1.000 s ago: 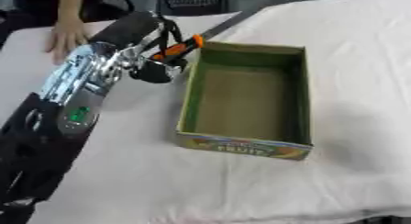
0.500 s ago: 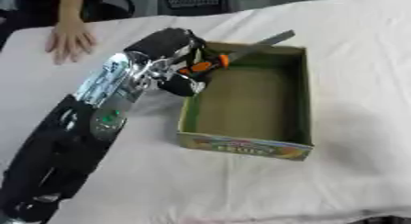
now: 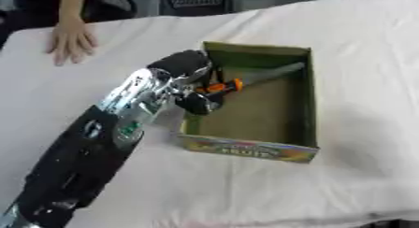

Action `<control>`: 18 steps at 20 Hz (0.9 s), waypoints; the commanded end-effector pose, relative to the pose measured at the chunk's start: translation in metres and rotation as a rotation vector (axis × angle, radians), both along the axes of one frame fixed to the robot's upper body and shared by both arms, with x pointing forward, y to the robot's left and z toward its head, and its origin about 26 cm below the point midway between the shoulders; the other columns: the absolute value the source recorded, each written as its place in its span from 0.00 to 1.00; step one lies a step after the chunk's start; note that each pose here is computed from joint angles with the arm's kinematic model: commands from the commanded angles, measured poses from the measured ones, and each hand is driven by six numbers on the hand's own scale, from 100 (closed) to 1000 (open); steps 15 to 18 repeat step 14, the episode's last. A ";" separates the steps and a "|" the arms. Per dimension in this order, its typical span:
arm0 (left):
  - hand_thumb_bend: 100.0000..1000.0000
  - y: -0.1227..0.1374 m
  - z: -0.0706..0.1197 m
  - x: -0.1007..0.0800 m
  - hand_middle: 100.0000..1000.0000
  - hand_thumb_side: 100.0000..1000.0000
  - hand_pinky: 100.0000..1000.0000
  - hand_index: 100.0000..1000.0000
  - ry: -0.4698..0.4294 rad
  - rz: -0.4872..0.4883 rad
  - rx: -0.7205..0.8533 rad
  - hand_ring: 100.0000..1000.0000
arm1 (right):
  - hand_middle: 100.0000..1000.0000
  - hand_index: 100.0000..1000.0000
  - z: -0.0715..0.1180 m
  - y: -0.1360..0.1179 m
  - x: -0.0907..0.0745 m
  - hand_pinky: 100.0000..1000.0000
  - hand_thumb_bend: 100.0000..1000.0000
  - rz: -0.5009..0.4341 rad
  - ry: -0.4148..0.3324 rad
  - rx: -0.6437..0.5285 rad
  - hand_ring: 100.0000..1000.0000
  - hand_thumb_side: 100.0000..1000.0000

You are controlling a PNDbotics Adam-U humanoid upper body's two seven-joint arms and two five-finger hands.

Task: Pick up objects on the table and place them in the box.

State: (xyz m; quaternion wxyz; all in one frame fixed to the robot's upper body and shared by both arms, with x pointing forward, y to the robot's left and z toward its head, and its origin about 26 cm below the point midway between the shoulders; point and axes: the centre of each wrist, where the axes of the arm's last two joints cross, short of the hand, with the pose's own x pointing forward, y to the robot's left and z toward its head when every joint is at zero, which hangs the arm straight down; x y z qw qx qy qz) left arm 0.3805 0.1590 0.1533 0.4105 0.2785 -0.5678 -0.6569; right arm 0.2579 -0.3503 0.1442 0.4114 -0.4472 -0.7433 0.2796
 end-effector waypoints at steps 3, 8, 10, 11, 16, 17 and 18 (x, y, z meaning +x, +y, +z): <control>0.75 0.001 0.007 -0.002 0.50 0.47 0.43 0.63 0.001 -0.037 -0.001 0.43 | 0.67 0.73 0.009 -0.001 -0.002 0.51 0.44 0.005 -0.021 -0.021 0.60 0.59; 0.92 0.007 0.021 -0.007 0.64 0.53 0.65 0.73 -0.062 -0.025 -0.018 0.63 | 0.67 0.73 0.009 -0.002 -0.002 0.51 0.44 0.002 -0.021 -0.021 0.60 0.59; 0.93 0.008 0.026 -0.009 0.65 0.54 0.68 0.74 -0.084 -0.020 -0.026 0.64 | 0.67 0.73 0.009 -0.002 -0.002 0.51 0.44 0.002 -0.021 -0.021 0.60 0.59; 0.93 0.009 0.028 -0.010 0.65 0.54 0.68 0.74 -0.093 -0.017 -0.032 0.64 | 0.67 0.73 0.009 -0.002 -0.002 0.51 0.44 0.001 -0.021 -0.021 0.59 0.59; 0.92 0.010 0.033 -0.013 0.65 0.55 0.69 0.74 -0.113 -0.007 -0.050 0.65 | 0.67 0.73 0.009 -0.002 -0.002 0.51 0.44 0.000 -0.021 -0.021 0.59 0.59; 0.92 0.010 0.033 -0.013 0.65 0.55 0.69 0.74 -0.113 -0.007 -0.050 0.65 | 0.67 0.73 0.009 -0.002 -0.002 0.51 0.44 0.000 -0.021 -0.021 0.59 0.59; 0.92 0.010 0.033 -0.013 0.65 0.55 0.69 0.74 -0.113 -0.007 -0.050 0.65 | 0.67 0.73 0.009 -0.002 -0.002 0.51 0.44 0.000 -0.021 -0.021 0.59 0.59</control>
